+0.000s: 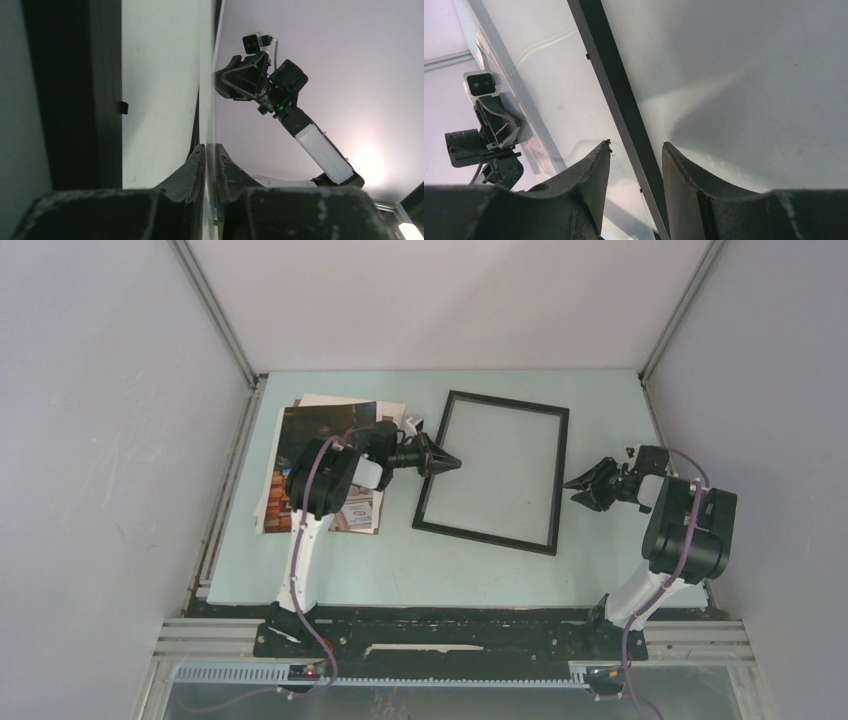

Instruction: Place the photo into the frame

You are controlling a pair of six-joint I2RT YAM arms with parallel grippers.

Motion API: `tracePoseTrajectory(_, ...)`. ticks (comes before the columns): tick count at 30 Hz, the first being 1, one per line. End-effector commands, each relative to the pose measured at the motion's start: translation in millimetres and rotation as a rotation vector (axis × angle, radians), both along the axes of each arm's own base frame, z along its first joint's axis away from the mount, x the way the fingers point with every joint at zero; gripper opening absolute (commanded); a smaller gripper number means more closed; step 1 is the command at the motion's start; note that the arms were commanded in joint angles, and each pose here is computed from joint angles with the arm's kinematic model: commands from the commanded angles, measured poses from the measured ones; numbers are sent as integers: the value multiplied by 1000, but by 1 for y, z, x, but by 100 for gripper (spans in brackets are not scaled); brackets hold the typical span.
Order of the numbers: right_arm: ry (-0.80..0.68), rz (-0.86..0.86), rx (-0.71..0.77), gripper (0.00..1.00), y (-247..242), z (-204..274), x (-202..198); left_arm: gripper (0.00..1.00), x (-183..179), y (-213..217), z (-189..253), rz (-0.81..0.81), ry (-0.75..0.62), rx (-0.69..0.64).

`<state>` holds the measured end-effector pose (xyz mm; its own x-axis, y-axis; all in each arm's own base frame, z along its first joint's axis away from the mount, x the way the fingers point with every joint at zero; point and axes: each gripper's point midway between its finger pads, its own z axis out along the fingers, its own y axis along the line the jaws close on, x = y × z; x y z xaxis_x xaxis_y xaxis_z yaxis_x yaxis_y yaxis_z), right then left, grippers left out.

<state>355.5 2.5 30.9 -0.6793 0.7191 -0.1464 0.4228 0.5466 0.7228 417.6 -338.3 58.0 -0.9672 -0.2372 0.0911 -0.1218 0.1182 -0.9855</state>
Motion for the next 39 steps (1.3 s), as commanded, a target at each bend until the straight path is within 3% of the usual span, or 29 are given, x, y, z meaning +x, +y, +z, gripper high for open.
tracePoseTrajectory(1, -20, 12, 8, 50, 4, 2, 3, 16, 10, 0, 42, 0, -155, 17)
tracePoseTrajectory(15, -23, 17, 14, 50, 6, 3, 3, 36, 10, 5, 39, 16, -205, 162)
tracePoseTrajectory(23, -25, 21, 19, 51, 7, 4, 3, 42, 2, -5, 39, -15, -230, 202)
tracePoseTrajectory(33, -28, 30, 23, 50, 10, 4, 3, 49, -1, -1, 35, -49, -341, 470)
tracePoseTrajectory(39, -27, 34, 28, 50, 12, 4, 3, 50, -1, 4, 38, -64, -390, 547)
